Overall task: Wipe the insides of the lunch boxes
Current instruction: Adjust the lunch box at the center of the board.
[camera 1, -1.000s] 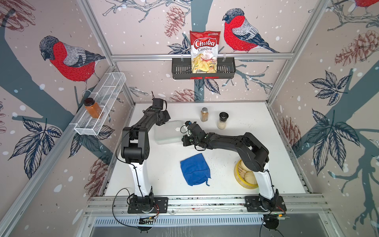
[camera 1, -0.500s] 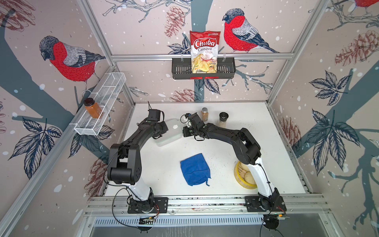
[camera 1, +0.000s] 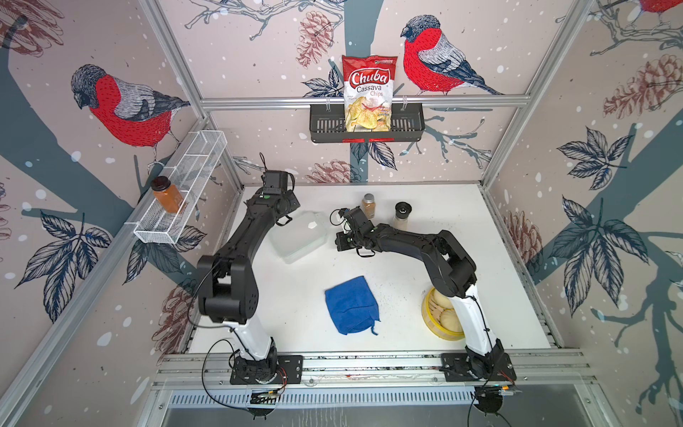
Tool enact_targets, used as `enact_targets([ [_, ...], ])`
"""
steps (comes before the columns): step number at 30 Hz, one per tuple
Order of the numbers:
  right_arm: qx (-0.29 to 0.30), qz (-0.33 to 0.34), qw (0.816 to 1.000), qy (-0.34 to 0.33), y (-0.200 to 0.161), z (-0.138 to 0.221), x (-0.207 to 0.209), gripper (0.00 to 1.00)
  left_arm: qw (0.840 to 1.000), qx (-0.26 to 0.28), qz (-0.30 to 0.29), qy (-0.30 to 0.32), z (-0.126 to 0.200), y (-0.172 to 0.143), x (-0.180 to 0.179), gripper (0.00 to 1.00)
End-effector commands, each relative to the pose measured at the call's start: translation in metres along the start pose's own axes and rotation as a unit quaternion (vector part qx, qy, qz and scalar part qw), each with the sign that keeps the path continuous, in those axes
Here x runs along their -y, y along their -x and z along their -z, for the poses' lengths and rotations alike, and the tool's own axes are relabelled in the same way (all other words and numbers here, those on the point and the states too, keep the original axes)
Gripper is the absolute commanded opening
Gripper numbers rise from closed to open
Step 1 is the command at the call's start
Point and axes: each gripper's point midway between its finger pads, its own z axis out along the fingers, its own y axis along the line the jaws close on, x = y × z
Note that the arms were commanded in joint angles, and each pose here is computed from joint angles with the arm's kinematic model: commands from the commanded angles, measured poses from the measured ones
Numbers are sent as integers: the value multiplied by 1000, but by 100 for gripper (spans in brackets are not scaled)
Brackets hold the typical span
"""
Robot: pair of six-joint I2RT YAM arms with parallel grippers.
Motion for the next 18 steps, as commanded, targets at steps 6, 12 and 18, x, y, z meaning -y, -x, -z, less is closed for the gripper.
enact_targets([
  [6,22,13,999,21,-15,28,-26,0,993,-71,-8,92,-67,-23,-35,25],
  [12,23,26,998,43,1,16,-49,0,990,-82,-1,112,-61,-59,-62,25],
  [18,24,27,998,43,19,3,-50,0,988,-106,10,115,-39,-101,-84,25],
])
